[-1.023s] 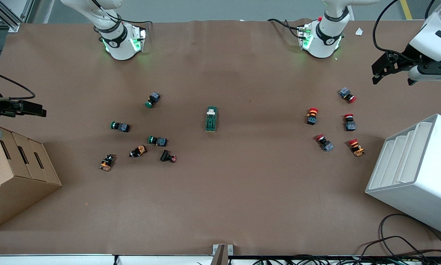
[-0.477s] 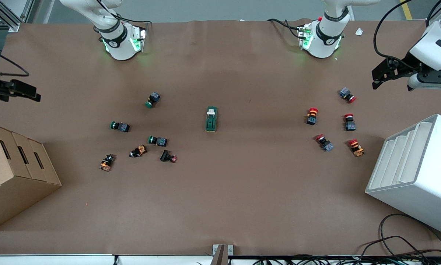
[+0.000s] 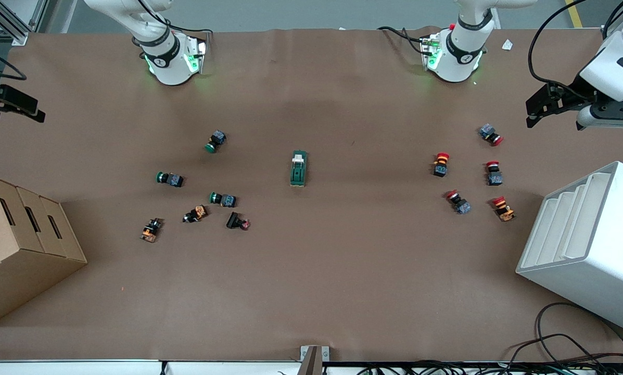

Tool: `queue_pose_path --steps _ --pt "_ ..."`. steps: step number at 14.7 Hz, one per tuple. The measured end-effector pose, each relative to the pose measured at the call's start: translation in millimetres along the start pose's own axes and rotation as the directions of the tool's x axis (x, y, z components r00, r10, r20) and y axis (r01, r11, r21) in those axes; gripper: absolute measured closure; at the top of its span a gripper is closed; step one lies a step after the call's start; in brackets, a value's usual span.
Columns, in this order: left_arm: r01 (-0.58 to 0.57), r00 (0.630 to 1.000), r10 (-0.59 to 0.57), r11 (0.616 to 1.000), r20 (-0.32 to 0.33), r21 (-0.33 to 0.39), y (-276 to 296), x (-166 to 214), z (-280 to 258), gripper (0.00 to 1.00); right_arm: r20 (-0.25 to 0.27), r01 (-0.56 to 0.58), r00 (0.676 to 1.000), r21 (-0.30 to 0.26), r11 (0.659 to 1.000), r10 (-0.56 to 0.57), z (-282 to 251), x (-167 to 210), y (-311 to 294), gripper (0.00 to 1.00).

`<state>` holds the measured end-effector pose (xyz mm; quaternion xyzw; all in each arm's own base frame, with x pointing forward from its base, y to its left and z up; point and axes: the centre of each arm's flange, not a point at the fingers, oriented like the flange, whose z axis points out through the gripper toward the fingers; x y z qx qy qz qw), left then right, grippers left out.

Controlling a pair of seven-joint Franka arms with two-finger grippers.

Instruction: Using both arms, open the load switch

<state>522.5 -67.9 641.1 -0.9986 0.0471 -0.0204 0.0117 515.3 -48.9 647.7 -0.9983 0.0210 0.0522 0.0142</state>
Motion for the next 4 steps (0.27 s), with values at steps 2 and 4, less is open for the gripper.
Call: queue_pose_path --steps 2,4 --pt "0.000 1.000 0.000 1.000 0.000 0.000 0.0 0.0 -0.2 0.00 0.003 0.006 1.000 0.001 1.000 -0.006 1.5 -5.0 -3.0 0.00" --pt "0.000 1.000 0.000 1.000 -0.001 0.000 0.3 0.0 -0.4 0.00 0.003 0.007 1.000 0.001 1.000 -0.007 5.3 -4.3 -3.3 0.00"
